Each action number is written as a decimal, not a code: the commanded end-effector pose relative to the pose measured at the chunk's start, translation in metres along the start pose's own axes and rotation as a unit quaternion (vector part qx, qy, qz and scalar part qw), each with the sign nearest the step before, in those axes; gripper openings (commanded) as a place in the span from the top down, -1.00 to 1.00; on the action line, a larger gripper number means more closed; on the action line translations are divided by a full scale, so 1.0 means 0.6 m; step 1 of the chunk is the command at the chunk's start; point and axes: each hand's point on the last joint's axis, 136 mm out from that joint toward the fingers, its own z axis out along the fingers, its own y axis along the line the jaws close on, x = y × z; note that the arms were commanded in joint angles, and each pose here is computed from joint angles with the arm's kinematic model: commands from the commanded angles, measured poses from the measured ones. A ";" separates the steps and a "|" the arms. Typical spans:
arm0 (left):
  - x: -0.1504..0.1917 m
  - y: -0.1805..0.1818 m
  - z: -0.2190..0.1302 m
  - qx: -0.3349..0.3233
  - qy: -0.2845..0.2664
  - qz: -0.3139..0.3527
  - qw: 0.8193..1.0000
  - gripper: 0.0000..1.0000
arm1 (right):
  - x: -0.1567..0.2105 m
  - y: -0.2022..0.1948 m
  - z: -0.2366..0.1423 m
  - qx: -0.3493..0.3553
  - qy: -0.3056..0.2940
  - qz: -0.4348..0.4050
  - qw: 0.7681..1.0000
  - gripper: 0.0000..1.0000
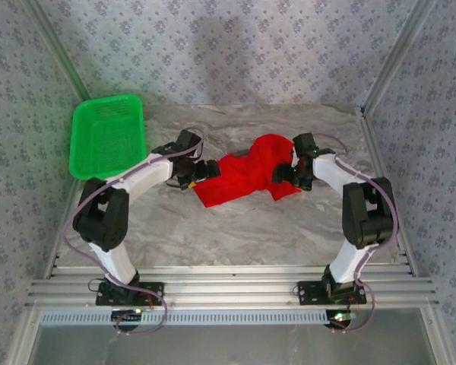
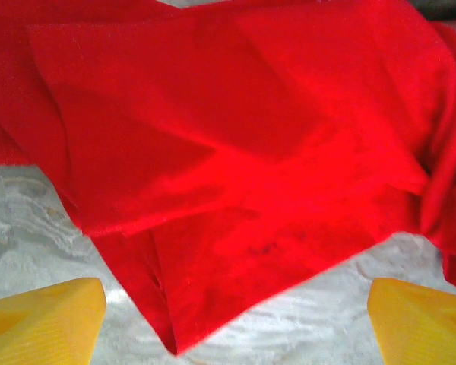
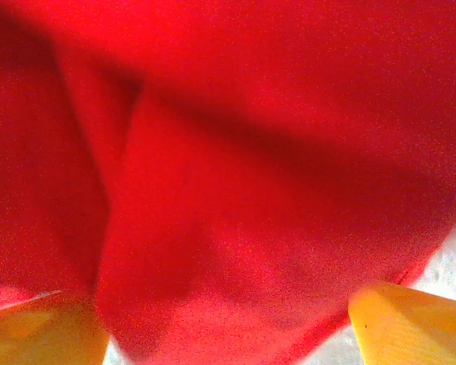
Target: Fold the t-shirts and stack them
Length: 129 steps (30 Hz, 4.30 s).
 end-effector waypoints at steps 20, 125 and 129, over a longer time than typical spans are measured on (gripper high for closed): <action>-0.114 -0.004 -0.094 -0.024 -0.126 0.003 0.992 0.98 | -0.084 0.061 -0.267 -0.106 -0.144 0.027 0.983 1.00; 0.203 0.122 0.013 0.036 0.113 -0.334 0.935 0.27 | 0.082 0.082 -0.298 -0.225 -0.053 -0.041 0.972 -0.85; 0.193 0.120 0.030 0.037 0.106 -0.337 0.935 0.29 | 0.080 0.082 -0.295 -0.226 -0.056 -0.042 0.972 -0.85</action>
